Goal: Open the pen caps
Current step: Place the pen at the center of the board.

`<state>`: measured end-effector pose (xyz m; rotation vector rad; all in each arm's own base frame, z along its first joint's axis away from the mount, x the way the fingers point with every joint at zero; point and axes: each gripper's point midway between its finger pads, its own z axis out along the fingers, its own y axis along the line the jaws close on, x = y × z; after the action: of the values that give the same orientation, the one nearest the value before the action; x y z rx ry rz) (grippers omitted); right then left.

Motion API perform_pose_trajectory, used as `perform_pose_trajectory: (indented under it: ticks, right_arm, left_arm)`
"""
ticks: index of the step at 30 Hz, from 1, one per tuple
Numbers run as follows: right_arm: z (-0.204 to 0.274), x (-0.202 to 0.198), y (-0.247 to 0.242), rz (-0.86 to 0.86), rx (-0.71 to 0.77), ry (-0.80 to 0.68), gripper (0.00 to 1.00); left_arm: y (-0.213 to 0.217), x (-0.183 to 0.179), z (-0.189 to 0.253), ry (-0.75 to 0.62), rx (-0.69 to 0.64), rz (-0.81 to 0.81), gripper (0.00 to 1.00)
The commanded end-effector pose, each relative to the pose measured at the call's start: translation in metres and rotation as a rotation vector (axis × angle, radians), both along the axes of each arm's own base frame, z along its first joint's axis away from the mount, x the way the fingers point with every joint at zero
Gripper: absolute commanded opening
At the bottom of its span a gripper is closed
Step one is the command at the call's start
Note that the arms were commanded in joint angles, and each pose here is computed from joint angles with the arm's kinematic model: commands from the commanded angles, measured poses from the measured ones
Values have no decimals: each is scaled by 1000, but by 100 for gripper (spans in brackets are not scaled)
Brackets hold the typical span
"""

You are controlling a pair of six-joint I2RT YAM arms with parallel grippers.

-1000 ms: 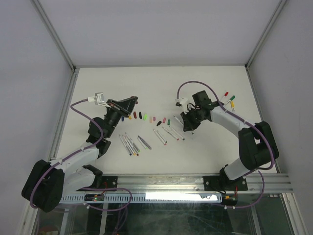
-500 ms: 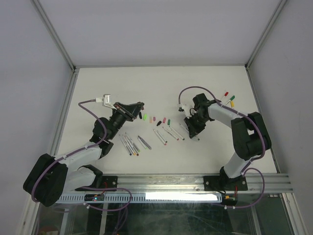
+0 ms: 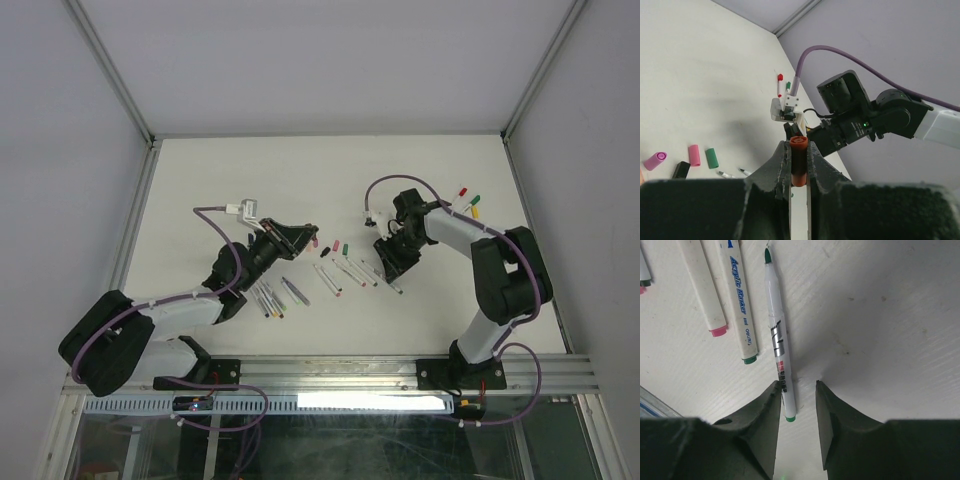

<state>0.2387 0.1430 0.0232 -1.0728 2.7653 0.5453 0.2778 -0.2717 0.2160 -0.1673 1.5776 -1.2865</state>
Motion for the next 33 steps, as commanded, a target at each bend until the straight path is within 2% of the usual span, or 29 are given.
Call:
perform_pose_trajectory:
  ticks: [1, 11, 17, 26, 33]
  right_arm:
    - [1, 9, 0, -8, -7, -19, 37]
    - [36, 21, 9, -30, 135, -76, 38]
    - [50, 29, 6, -58, 184, -116, 38]
    - [53, 39, -4, -96, 175, -147, 39]
    - [62, 48, -15, -148, 192, -185, 40]
  left_arm:
    - [-9, 5, 26, -76, -31, 14, 0]
    - [-49, 14, -8, 28, 69, -10, 0]
    - [-74, 28, -47, 139, 202, 14, 0]
    - [-103, 49, -99, 322, 407, 57, 0]
    - [-130, 61, -141, 438, 595, 20, 0]
